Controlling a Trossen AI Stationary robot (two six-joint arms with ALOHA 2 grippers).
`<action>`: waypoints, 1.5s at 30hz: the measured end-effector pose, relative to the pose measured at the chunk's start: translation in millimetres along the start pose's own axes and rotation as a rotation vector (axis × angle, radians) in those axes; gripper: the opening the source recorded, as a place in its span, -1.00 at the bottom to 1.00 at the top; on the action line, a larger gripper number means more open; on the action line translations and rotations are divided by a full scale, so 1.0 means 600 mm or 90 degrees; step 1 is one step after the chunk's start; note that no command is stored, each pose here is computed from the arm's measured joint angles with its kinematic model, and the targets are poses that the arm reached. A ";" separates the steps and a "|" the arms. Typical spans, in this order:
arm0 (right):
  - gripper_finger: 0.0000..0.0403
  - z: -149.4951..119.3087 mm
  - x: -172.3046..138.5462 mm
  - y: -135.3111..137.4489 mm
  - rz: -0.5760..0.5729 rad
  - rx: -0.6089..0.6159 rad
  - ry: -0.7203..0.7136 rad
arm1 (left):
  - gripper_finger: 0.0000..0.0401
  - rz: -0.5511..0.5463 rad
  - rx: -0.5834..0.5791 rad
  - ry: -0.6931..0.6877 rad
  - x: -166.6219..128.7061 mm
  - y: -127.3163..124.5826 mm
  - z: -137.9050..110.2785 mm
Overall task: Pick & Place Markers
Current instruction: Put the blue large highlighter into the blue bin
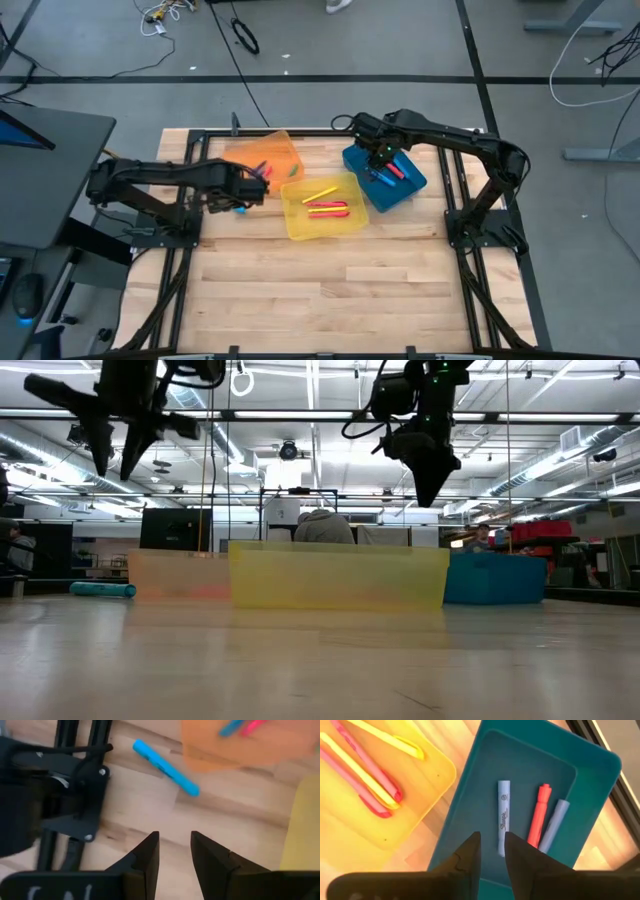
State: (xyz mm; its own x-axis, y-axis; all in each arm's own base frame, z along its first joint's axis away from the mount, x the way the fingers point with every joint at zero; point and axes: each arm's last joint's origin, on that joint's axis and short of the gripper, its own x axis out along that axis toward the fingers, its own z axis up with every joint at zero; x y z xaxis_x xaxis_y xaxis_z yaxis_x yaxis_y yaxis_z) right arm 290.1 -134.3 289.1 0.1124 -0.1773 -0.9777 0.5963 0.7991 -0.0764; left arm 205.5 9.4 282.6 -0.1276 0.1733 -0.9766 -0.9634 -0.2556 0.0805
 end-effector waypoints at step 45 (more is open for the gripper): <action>-0.57 0.014 -0.001 0.007 0.063 -0.010 -0.047 | -0.44 0.041 0.589 -0.151 0.110 -0.010 -0.019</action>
State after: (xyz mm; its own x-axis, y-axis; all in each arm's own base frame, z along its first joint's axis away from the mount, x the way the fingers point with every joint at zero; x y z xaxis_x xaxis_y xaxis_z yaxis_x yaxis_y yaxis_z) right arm 298.8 -135.8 290.8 0.2281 -0.1386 -0.9637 0.5676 0.8232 0.0159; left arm 205.3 11.4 215.4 -0.1342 0.3990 -0.9071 -0.7445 0.5635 0.3580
